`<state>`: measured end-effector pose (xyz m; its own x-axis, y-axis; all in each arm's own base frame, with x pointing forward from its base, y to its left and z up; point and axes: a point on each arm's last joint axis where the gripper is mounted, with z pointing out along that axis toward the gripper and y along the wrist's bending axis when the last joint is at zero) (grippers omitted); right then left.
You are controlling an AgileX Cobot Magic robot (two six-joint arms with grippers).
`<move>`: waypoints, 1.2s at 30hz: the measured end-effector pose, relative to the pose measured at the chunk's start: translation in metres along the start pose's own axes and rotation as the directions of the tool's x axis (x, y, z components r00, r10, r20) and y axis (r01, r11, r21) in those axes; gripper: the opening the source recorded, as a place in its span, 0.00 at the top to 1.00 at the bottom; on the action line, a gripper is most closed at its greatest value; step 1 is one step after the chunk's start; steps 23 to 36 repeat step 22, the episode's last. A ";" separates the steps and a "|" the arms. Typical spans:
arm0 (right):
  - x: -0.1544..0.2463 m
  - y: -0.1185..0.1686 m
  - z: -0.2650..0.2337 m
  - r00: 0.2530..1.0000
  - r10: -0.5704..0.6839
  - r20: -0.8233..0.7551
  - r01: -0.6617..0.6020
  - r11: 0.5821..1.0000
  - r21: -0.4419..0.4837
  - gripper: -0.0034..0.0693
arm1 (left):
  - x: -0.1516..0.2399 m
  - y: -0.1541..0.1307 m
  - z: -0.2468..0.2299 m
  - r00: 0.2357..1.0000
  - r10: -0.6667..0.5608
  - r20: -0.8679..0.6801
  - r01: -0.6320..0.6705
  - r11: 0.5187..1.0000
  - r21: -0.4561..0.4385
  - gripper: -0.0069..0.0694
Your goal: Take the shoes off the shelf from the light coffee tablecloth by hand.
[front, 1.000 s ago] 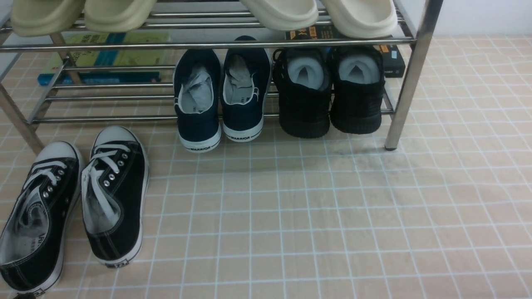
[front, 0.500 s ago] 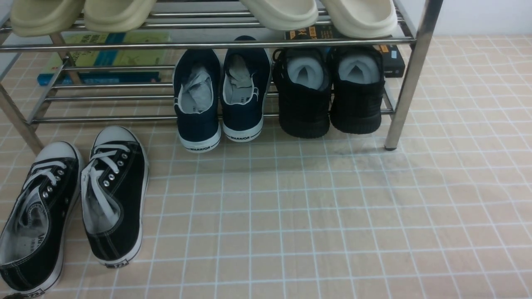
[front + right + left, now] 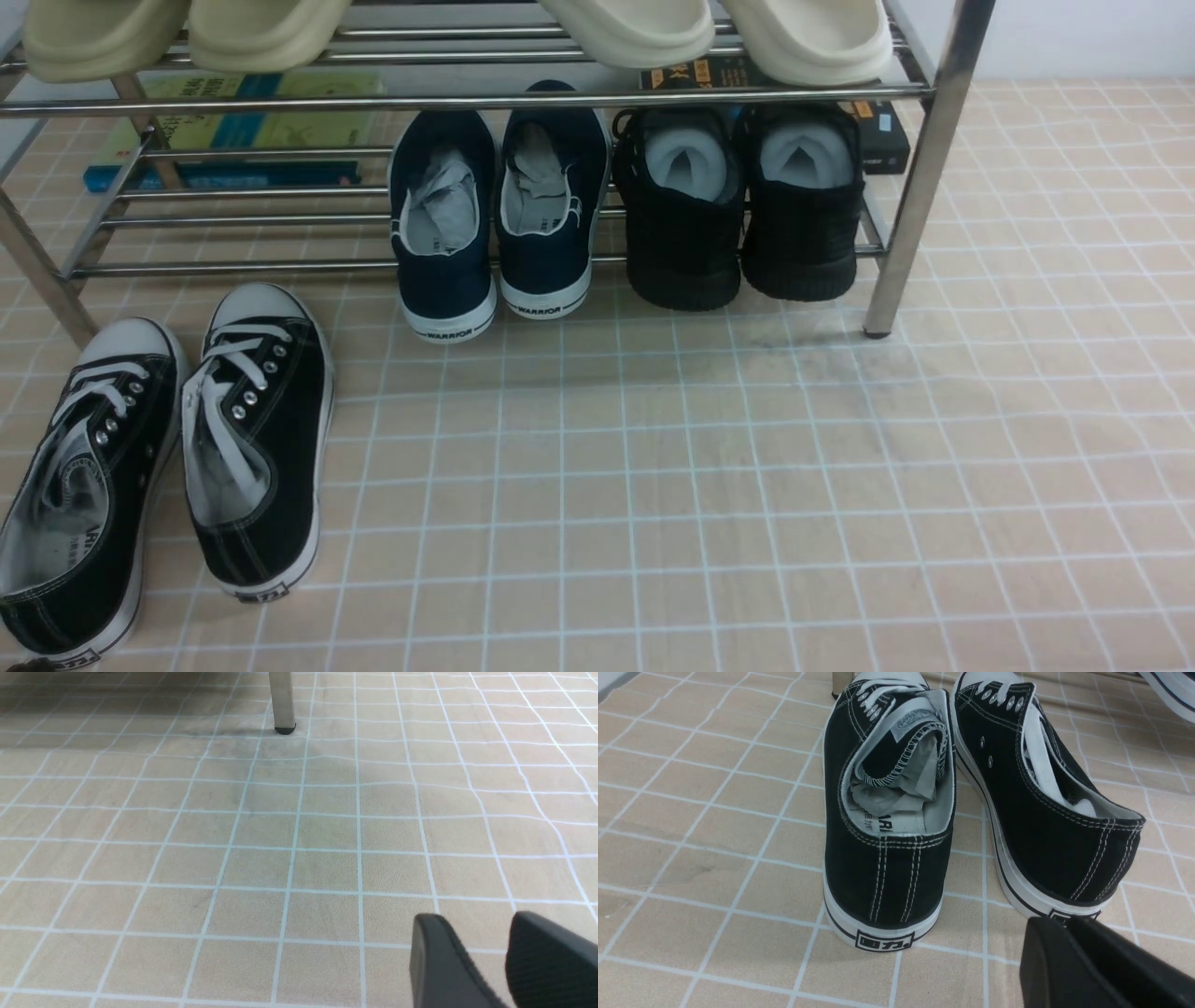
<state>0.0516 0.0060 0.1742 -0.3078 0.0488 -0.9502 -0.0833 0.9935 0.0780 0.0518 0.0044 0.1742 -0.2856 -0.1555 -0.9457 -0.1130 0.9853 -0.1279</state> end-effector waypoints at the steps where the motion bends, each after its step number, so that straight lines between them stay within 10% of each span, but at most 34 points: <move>1: 0.000 0.000 0.000 1.000 0.000 0.000 0.000 1.000 0.000 0.62 | 0.000 0.000 0.000 1.000 0.000 0.000 0.000 1.000 0.000 0.82; 36: 0.000 0.000 0.000 1.000 0.001 0.000 -0.001 1.000 0.000 0.62 | 0.000 0.000 0.000 1.000 -0.001 0.000 0.001 1.000 0.000 0.80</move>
